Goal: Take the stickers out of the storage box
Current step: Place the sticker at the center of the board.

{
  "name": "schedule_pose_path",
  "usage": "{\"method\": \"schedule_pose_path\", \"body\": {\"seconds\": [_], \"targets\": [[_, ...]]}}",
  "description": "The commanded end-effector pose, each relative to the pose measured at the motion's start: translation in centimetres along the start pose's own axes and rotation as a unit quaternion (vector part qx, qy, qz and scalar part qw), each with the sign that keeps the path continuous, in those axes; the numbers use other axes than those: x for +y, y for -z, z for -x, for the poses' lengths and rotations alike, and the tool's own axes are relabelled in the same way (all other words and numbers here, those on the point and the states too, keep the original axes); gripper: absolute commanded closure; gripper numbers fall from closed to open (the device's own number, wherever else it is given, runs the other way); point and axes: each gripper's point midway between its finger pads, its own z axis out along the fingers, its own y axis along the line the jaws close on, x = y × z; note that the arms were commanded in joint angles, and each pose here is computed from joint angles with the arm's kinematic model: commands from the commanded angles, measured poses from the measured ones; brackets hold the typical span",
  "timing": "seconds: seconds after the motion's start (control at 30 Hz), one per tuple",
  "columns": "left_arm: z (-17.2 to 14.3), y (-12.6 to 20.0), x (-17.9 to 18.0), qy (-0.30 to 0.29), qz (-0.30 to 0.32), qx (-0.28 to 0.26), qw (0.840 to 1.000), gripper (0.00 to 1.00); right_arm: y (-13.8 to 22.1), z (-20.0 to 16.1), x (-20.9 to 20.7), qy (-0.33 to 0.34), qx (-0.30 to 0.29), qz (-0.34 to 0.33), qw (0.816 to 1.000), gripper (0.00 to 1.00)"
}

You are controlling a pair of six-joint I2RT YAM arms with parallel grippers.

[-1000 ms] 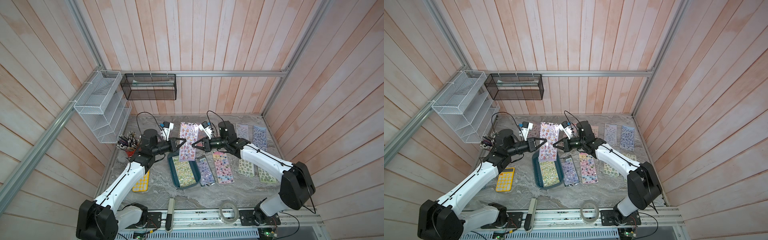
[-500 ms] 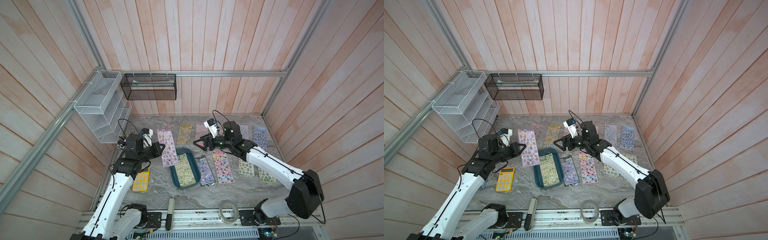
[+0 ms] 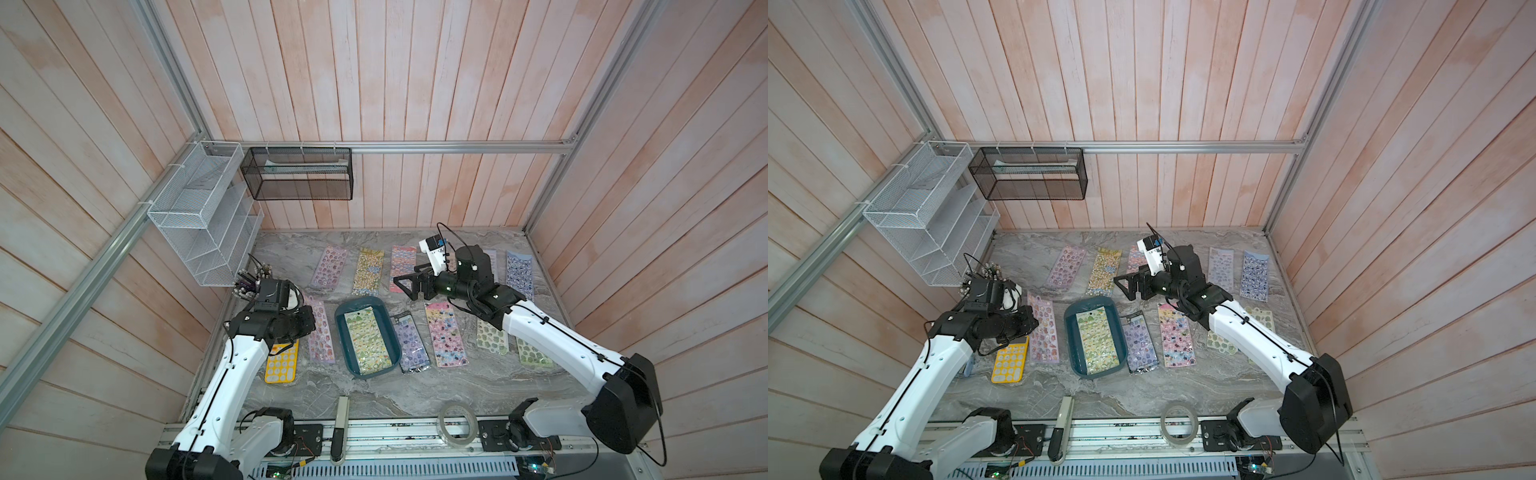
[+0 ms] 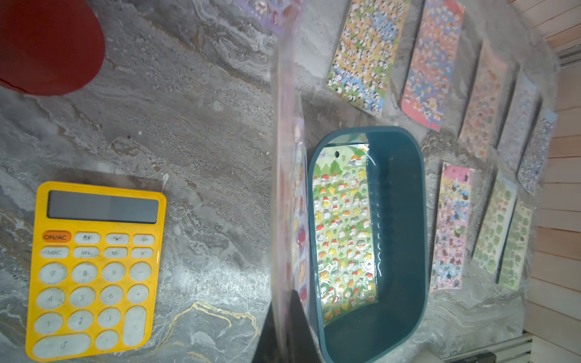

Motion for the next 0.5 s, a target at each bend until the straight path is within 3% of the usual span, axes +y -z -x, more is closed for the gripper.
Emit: {"method": "schedule_pose_path", "body": {"seconds": [0.0,0.47], "targets": [[-0.8,-1.3,1.0,0.001,0.017,0.028,0.999,1.0,0.3,-0.2,-0.4,0.006,-0.002,-0.012,1.0,0.0],[1.9,-8.4,2.1,0.029,0.042,0.069,0.996,0.99,0.9,-0.8,-0.7,0.001,-0.007,-0.022,1.0,0.0]]}}
